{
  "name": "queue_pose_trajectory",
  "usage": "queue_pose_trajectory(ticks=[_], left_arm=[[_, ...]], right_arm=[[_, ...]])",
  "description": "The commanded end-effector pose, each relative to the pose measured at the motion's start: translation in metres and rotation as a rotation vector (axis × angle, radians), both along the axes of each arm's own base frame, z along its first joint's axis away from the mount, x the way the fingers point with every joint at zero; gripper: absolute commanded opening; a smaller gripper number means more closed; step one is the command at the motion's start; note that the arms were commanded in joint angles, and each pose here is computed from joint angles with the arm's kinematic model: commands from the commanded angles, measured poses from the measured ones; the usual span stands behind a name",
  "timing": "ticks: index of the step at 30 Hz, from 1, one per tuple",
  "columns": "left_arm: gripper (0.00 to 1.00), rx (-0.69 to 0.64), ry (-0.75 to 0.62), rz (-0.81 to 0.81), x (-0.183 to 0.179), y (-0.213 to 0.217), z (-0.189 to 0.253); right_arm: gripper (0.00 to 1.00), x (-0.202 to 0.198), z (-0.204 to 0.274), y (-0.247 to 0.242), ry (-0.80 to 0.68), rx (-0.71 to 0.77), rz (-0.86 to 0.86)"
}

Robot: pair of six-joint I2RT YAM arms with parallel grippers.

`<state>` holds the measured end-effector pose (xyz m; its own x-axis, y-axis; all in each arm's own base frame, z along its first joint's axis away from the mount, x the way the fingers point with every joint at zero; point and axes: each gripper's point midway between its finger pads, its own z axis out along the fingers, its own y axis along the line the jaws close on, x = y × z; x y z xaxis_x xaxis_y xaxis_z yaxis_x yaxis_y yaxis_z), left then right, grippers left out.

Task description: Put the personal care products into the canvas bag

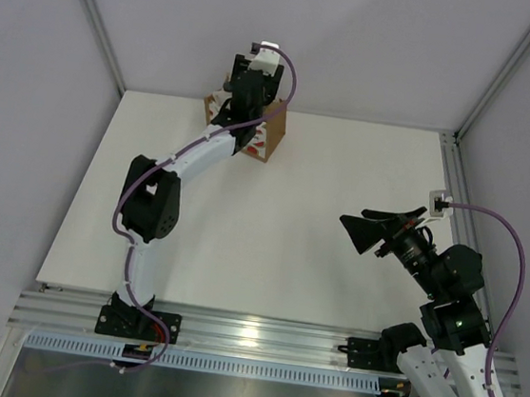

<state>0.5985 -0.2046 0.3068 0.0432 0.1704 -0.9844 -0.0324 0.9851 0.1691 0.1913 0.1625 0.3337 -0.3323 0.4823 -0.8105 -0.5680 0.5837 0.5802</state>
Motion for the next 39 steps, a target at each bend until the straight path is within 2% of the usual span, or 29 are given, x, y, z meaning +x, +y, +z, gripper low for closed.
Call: queue_pose_trajectory(ticks=[1, 10, 21, 30, 39], left_arm=[[0.0, -0.028, -0.132, 0.139, -0.012, 0.052, 0.067], [0.0, -0.072, -0.113, 0.131, -0.015, 0.063, 0.063], [0.0, -0.11, -0.052, 0.043, 0.021, 0.048, 0.015], [0.0, -0.156, -0.111, -0.039, 0.024, 0.035, 0.02], [0.01, -0.246, -0.036, -0.025, 0.02, 0.044, -0.033]], right_arm=[[0.99, -0.006, 0.006, 0.003, -0.014, 0.01, 0.026], [1.0, -0.009, 0.007, 0.004, -0.017, 0.011, 0.04], [0.99, -0.008, 0.006, 0.003, -0.015, 0.009, 0.036], [0.99, -0.008, 0.007, 0.004, -0.017, 0.011, 0.042], [1.0, -0.006, 0.003, 0.007, -0.002, 0.012, 0.053]])
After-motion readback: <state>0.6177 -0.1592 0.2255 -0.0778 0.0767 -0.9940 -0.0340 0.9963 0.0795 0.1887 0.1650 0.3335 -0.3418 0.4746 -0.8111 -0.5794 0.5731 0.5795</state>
